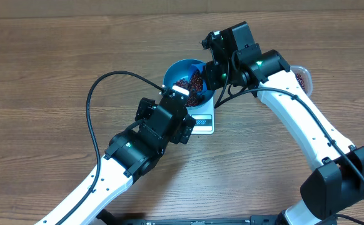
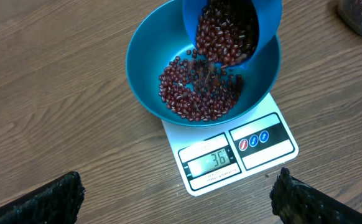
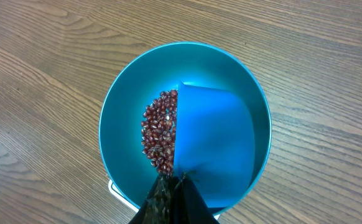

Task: Scoop item into bowl and weigh 150g on scale
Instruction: 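Tip the scoop to pour beans into the teal bowl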

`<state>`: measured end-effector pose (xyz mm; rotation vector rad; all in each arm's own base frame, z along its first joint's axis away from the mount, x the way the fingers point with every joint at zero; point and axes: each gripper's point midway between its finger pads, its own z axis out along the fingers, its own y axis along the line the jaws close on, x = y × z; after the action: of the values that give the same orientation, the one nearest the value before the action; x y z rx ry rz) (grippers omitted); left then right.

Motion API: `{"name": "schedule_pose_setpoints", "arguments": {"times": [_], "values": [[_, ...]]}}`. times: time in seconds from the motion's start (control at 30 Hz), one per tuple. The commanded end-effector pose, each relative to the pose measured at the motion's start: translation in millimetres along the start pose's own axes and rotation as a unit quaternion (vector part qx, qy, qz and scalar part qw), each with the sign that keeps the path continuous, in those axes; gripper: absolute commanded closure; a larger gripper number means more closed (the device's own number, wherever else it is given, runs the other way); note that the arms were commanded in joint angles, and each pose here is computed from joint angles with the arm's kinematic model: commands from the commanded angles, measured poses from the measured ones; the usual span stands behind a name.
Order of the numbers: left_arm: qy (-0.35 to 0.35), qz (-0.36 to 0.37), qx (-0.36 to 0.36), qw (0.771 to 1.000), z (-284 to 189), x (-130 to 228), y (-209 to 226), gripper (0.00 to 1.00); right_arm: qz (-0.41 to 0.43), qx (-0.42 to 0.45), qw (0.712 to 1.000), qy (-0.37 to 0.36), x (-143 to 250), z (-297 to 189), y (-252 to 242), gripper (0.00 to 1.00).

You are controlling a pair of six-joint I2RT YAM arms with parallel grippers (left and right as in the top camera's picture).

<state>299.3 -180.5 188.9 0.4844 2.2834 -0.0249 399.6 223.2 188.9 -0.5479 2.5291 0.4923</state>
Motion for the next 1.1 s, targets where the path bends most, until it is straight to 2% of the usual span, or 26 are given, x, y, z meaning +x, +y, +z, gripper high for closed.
{"name": "schedule_pose_setpoints", "arguments": {"times": [0.0,0.57,1.07], "values": [[-0.013,-0.006,-0.002,1.0,-4.0,-10.6,2.2,0.0,-0.027,0.006,0.999,-0.046,-23.2,-29.0,5.9,0.96],[-0.013,-0.006,-0.002,1.0,-4.0,-10.6,2.2,0.0,-0.054,0.029,0.997,-0.047,-24.4,-29.7,0.3,0.96],[-0.013,-0.006,-0.002,1.0,-4.0,-10.6,2.2,0.0,-0.138,0.074,0.986,-0.059,-34.7,-36.0,23.0,0.96]]}}
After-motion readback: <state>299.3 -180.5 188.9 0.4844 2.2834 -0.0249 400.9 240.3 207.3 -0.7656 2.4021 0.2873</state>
